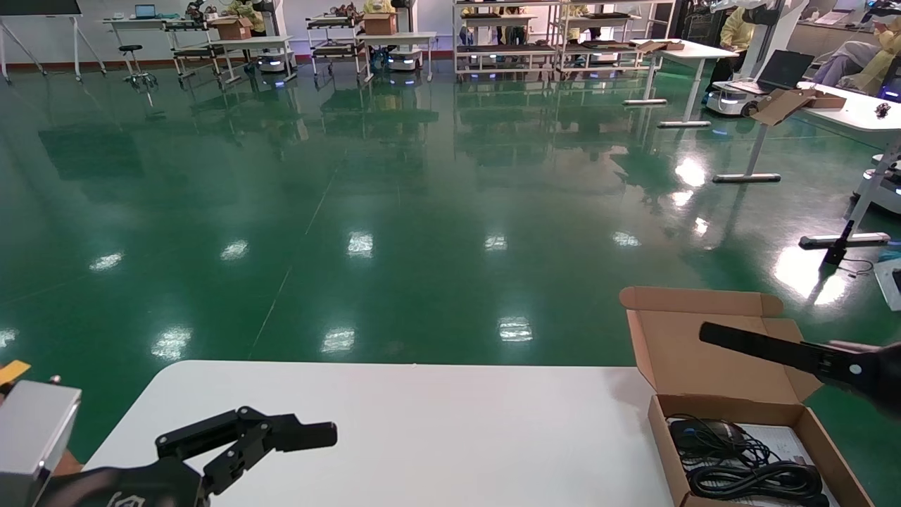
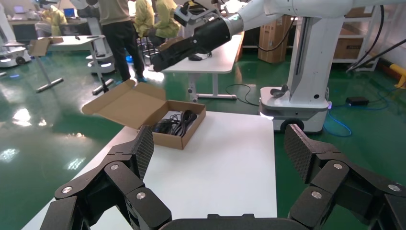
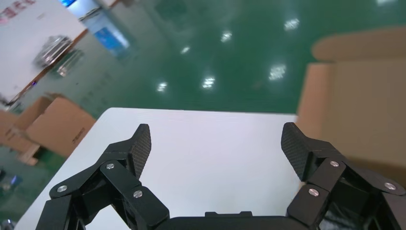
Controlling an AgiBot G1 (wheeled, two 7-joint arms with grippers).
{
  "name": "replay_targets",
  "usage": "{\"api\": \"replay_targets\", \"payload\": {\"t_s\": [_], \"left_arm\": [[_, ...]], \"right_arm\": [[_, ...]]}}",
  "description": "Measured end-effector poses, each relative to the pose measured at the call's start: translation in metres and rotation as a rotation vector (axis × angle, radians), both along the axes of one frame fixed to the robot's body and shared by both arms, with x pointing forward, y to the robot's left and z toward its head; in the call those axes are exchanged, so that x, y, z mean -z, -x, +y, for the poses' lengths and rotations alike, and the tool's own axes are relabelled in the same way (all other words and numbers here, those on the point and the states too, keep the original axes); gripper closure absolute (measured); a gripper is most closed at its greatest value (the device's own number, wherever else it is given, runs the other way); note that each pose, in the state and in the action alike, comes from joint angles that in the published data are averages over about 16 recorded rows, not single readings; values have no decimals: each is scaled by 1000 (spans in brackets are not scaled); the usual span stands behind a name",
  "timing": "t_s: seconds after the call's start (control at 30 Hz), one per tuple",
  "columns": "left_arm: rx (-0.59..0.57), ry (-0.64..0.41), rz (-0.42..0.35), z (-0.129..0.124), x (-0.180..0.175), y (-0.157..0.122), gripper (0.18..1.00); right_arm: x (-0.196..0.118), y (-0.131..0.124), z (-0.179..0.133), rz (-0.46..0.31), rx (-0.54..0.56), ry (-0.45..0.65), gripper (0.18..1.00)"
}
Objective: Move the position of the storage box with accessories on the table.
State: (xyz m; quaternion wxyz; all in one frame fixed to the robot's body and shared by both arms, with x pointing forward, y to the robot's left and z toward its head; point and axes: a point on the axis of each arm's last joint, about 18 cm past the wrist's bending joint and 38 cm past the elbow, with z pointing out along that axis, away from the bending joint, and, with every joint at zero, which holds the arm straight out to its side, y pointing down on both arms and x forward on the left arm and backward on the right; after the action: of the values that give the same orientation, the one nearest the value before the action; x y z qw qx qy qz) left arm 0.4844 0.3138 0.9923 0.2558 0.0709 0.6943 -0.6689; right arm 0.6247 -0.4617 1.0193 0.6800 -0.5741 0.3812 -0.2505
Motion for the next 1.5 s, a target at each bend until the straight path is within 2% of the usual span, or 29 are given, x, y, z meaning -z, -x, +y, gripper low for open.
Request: {"api": "replay_targets", "payload": {"t_s": [0.73,1.5], "left_arm": [[0,0,0,0,0,0,184],[0,0,0,0,0,0,184]], "right_arm": [[-3,35,59,-241,-234,200,178],[13,106,129,-485,-528,387,178]]}}
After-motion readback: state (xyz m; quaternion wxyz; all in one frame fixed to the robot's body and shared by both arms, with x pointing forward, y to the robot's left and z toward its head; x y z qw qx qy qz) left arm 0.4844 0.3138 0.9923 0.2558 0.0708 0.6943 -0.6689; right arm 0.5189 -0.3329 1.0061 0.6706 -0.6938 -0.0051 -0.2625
